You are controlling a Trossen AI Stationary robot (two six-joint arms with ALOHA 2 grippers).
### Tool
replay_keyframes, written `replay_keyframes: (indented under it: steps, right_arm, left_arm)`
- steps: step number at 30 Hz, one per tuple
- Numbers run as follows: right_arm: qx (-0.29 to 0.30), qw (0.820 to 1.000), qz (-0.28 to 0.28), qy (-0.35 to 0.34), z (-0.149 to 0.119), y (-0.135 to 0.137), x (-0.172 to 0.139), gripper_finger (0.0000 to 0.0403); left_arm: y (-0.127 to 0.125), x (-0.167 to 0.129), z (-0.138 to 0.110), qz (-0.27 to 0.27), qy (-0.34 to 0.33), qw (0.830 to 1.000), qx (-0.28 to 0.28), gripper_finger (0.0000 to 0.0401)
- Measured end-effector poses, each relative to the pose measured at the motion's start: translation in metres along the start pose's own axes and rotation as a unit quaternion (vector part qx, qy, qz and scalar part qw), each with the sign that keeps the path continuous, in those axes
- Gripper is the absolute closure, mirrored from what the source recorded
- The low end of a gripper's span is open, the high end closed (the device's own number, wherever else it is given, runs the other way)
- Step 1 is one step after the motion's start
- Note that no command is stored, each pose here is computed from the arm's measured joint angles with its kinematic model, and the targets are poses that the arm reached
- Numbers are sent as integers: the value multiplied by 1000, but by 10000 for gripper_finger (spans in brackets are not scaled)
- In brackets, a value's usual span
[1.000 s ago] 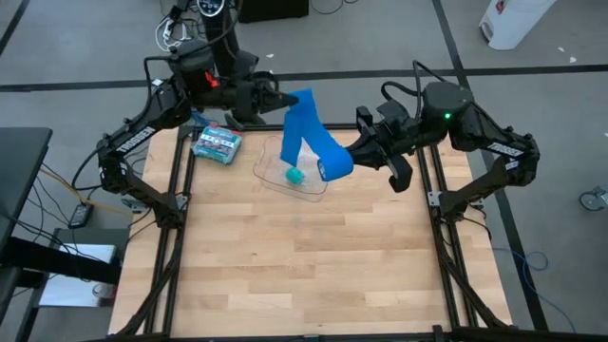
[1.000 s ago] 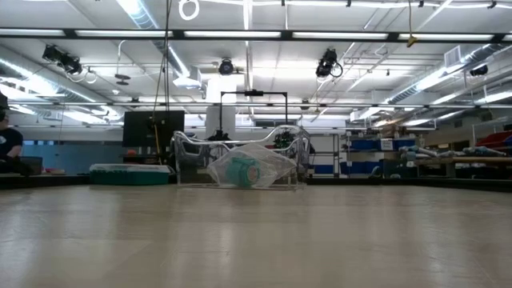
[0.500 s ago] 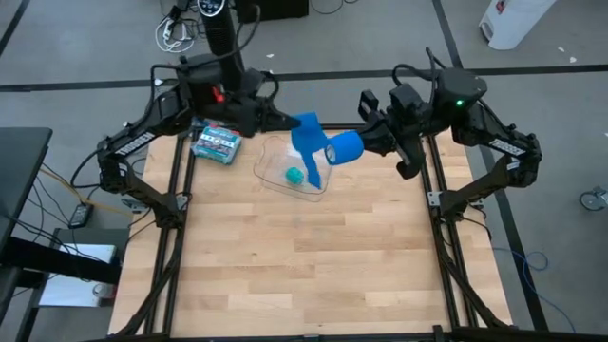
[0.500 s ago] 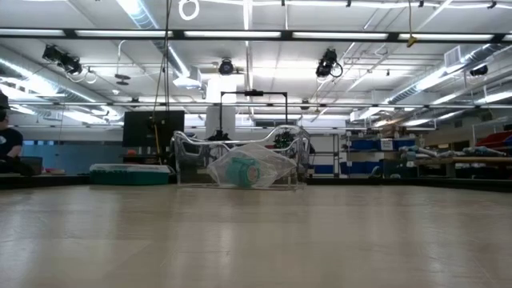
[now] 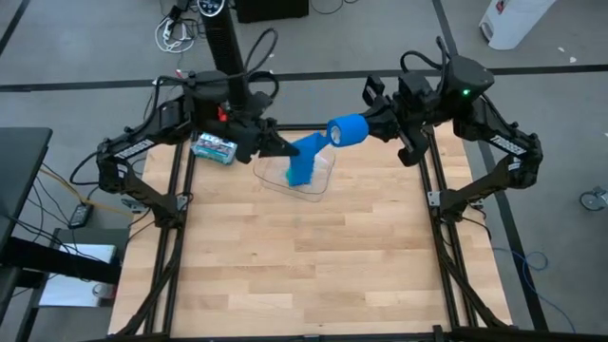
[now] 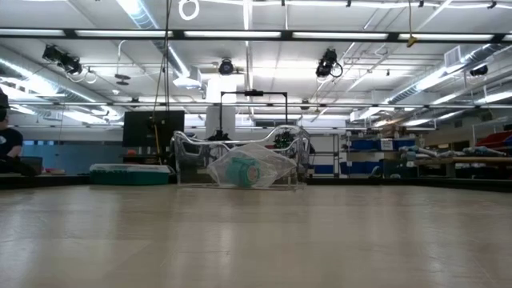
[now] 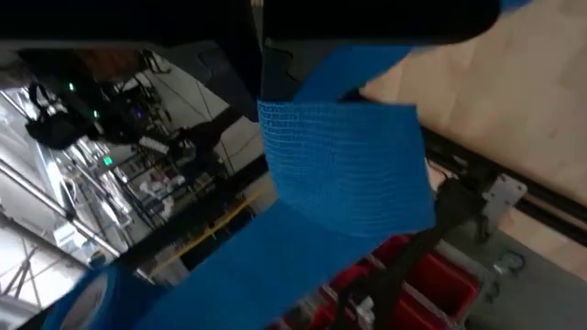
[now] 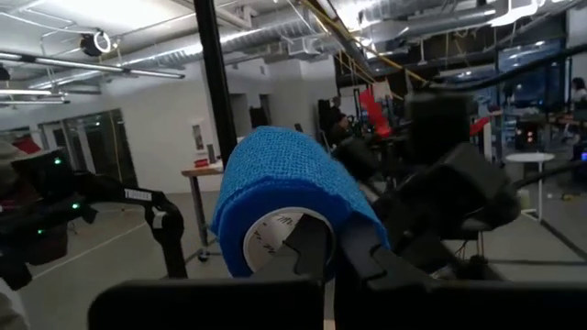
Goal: Roll bandage
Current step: Roll the blue bandage
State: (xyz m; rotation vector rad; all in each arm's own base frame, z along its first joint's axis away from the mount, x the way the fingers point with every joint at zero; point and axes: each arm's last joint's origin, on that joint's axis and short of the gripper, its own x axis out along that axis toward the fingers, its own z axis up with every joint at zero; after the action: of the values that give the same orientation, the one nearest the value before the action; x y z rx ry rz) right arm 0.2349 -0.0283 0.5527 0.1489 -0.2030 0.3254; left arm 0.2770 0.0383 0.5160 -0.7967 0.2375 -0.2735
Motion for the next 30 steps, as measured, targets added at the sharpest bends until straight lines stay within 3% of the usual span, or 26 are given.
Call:
replay_keyframes:
  steps: [12,15,21,26,30]
  right_arm:
    - [-14,999,-31,-19,6,-11,-6,403]
    - [-13,999,-40,-19,5,-13,-5,403]
    - [-8,999,-45,-11,3,-14,-5,403]
    - [7,999,-45,-4,2,-14,-5,403]
    - [10,999,-46,1,1,-15,-5,403]
  left_arm:
    - [-11,7,-12,-24,29,999,3,393]
    - [-11,11,-13,-8,20,1000,1,383]
    - [-5,12,-15,51,-3,999,7,324]
    - [-4,8,-12,55,-10,998,17,258]
    - [-2,7,-11,55,-10,998,16,228]
